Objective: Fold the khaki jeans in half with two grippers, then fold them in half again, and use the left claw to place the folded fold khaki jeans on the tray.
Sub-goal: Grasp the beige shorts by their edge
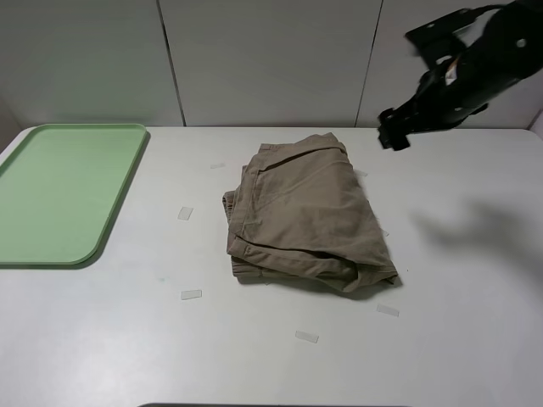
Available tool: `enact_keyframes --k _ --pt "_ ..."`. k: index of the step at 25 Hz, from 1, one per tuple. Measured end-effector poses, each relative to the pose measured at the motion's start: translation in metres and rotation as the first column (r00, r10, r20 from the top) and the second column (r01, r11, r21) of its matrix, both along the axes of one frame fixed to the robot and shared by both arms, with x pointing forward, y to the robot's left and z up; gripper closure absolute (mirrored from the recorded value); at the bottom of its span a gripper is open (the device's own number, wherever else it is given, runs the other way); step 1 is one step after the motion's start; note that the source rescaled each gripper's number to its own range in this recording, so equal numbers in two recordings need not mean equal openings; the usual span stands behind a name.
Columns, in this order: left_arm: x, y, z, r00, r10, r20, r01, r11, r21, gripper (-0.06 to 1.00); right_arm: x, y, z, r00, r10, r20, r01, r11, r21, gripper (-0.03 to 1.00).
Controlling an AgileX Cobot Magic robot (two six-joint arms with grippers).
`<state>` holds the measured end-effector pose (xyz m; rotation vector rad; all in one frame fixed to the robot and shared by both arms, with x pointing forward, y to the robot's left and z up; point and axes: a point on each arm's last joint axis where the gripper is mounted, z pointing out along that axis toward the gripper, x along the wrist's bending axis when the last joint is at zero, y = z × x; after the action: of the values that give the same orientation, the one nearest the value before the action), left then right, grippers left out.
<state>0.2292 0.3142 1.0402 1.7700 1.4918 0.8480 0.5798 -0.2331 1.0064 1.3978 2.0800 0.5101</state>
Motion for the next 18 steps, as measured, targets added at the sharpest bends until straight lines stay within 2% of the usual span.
enact_keyframes --k 4,7,12,17,18 --pt "0.000 0.000 0.000 1.000 0.000 0.000 0.000 1.000 0.000 0.06 -0.015 -0.049 0.009 0.988 -0.145 -0.054 0.141 0.988 -0.070 -0.03" --pt "0.000 0.000 0.000 1.000 0.000 0.000 0.000 1.000 0.000 0.06 -0.025 -0.065 0.017 0.976 -0.206 -0.064 0.203 0.978 -0.050 -0.03" --pt "0.000 0.000 0.000 1.000 0.000 0.000 0.000 1.000 0.000 0.06 -0.063 -0.088 0.042 0.972 -0.223 0.081 0.218 0.974 0.064 -0.03" --pt "0.000 0.000 0.000 1.000 0.000 0.000 0.000 1.000 0.000 0.06 -0.115 -0.087 0.069 0.944 -0.181 0.277 0.161 0.983 0.093 -0.03" --pt "0.000 0.000 0.000 1.000 0.000 0.000 0.000 1.000 0.000 0.06 -0.115 -0.087 0.069 0.944 -0.181 0.277 0.161 0.983 0.093 -0.03"
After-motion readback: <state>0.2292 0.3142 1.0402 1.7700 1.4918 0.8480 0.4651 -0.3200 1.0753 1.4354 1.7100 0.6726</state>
